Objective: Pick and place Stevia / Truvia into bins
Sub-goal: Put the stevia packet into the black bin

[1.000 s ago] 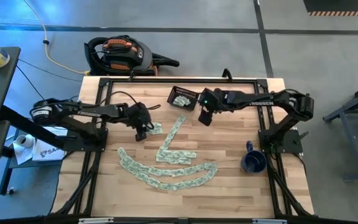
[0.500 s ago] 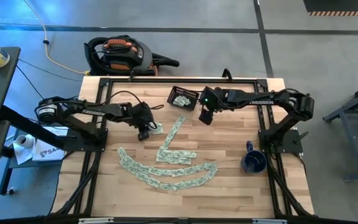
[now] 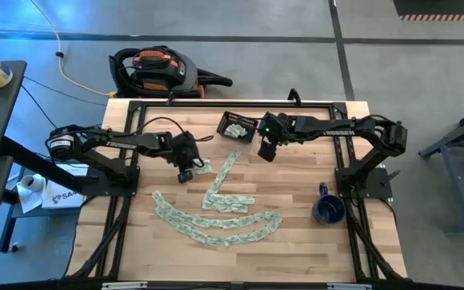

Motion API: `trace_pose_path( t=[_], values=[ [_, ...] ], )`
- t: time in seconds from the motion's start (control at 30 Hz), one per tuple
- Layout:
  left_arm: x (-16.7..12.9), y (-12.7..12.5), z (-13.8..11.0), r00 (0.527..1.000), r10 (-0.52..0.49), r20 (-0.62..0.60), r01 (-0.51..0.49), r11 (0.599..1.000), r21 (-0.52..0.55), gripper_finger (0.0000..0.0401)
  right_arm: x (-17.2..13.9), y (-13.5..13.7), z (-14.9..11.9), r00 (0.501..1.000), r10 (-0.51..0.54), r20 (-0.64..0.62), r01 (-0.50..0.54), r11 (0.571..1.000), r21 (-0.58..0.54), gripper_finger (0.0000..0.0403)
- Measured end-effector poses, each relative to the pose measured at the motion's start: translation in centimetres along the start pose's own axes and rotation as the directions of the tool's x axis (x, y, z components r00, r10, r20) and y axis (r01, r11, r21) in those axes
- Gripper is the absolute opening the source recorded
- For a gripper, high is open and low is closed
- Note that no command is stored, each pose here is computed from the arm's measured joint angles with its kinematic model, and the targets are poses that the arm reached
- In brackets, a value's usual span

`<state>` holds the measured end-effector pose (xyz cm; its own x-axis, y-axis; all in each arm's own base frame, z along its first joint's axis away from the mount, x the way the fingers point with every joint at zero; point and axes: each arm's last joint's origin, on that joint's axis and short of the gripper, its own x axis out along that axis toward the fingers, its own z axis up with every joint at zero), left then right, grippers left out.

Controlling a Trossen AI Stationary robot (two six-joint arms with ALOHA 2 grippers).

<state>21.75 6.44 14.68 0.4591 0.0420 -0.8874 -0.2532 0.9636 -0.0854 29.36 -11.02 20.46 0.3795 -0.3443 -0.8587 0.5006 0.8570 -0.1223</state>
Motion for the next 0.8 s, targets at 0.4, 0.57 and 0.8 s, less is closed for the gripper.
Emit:
trace_pose_path(
  t=[0.4,0.57,0.8],
  values=[
    [0.0,0.0,0.3,0.999,-0.003,0.034,0.003,1.0,0.005,0.0235,0.3,0.0,-0.3,1.0,-0.001,-0.003,0.001,1.0,0.004,0.0245],
    [0.2,0.0,0.3,1.0,0.005,0.024,-0.007,0.999,0.045,0.0244,1.3,0.1,-2.0,0.999,0.0,-0.054,0.001,1.0,0.024,0.0245],
    [0.3,0.2,0.3,0.999,0.048,0.023,-0.05,0.995,0.082,0.0197,1.7,0.3,-2.7,0.999,0.001,-0.053,0.001,0.999,0.035,0.0245]
  ],
)
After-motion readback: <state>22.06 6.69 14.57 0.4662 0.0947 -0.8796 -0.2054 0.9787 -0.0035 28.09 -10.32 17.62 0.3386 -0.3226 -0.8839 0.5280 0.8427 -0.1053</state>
